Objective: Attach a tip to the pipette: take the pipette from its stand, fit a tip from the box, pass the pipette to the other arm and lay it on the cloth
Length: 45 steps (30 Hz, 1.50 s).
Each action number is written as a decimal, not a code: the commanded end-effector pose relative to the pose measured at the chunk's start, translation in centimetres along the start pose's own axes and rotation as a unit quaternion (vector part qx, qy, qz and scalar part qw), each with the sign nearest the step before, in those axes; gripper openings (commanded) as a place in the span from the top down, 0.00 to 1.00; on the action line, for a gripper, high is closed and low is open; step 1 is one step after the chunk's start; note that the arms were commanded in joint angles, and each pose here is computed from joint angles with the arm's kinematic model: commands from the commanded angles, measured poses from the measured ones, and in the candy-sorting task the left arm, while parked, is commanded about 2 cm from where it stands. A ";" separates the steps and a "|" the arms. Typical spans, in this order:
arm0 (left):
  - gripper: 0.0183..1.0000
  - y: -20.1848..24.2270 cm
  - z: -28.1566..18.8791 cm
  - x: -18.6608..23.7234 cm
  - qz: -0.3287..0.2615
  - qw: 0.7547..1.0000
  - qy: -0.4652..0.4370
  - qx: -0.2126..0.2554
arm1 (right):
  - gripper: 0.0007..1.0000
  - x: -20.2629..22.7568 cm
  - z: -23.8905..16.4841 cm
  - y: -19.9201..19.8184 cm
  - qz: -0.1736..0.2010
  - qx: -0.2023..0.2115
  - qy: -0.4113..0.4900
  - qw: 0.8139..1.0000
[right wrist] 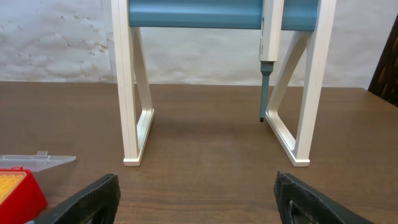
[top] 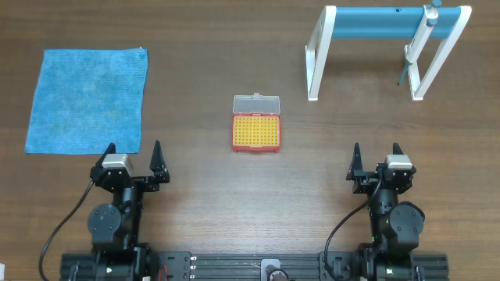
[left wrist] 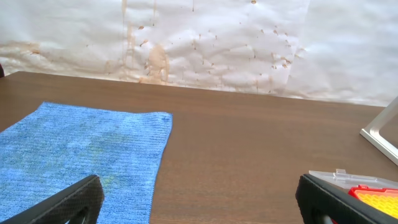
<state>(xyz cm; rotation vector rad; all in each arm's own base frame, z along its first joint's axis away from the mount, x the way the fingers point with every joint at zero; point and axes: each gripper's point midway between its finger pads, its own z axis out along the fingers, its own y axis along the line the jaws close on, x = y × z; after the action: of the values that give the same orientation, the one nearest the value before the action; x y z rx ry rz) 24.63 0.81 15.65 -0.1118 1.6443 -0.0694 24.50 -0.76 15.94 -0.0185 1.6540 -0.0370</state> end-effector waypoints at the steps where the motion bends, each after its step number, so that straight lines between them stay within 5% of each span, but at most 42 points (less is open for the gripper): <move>1: 0.00 -0.2 0.0 0.1 -0.004 1.000 0.001 0.005 | 0.18 0.1 0.0 -0.1 0.008 0.002 -0.003 1.000; 33: 0.00 -0.2 0.0 0.1 -0.004 1.000 0.001 0.005 | 0.18 0.6 0.2 -0.2 0.011 0.005 0.010 1.000; 36: 0.00 -0.2 0.0 0.1 -0.004 1.000 0.001 0.005 | 0.18 0.4 1.6 -0.3 0.011 0.002 0.058 0.998; 42: 0.00 -0.2 0.0 0.1 -0.004 1.000 0.001 0.005 | 0.18 -4.6 8.0 -2.8 -0.052 0.009 0.135 0.990; 45: 0.00 -0.2 0.0 0.1 -0.004 1.000 0.001 0.005 | 0.18 -6.5 11.0 -4.8 -0.054 -0.024 0.112 0.992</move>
<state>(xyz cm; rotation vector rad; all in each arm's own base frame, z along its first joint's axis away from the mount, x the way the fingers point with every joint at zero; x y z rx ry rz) 24.61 0.81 15.72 -0.1116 1.6420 -0.0694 33.94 -4.49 20.35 -0.0487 1.9162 -0.1237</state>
